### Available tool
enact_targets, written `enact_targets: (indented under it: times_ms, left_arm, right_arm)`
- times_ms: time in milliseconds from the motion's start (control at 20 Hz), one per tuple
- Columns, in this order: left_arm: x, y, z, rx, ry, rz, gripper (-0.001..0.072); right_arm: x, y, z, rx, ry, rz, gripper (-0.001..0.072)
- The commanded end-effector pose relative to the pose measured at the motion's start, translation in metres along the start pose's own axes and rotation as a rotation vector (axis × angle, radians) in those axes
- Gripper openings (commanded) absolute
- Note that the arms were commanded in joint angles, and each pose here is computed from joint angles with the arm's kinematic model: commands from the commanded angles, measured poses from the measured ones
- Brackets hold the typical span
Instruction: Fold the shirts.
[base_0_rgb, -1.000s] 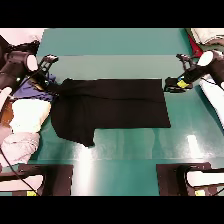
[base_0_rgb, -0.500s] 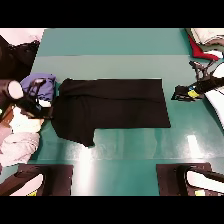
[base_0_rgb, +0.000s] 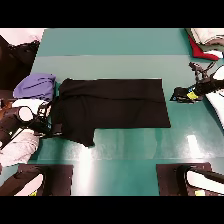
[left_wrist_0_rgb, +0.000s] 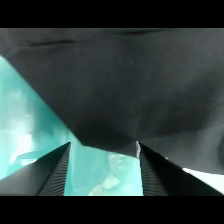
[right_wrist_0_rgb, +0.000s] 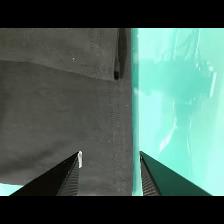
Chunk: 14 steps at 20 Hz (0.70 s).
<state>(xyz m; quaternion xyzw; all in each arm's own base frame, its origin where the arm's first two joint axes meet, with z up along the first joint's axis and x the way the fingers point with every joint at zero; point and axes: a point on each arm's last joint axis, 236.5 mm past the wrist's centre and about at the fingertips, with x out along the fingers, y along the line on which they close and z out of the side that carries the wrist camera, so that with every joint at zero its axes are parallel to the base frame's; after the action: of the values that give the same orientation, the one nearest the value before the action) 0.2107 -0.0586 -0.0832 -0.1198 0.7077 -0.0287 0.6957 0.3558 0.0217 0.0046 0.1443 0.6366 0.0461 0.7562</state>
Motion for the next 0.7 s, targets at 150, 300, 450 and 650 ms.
enact_targets:
  times_ms: [150, 300, 450, 650]
  left_arm:
    - [0.010, -0.006, 0.009, -0.059, -0.058, -0.041, 0.0493]
    - [0.009, -0.006, 0.014, -0.072, -0.078, -0.043, 0.0026]
    - [0.000, -0.010, 0.024, -0.065, -0.108, -0.049, 0.0028]
    - [-0.027, -0.020, 0.042, -0.002, -0.146, -0.058, 0.0028]
  right_arm:
    - [0.000, 0.002, -0.003, 0.000, 0.012, 0.007, 0.0430]
    - [0.000, 0.001, -0.011, -0.017, 0.046, 0.005, 0.0430]
    - [-0.001, 0.001, -0.021, -0.021, 0.088, 0.007, 0.0430]
    - [-0.001, -0.011, -0.034, -0.031, 0.147, -0.042, 0.0430]
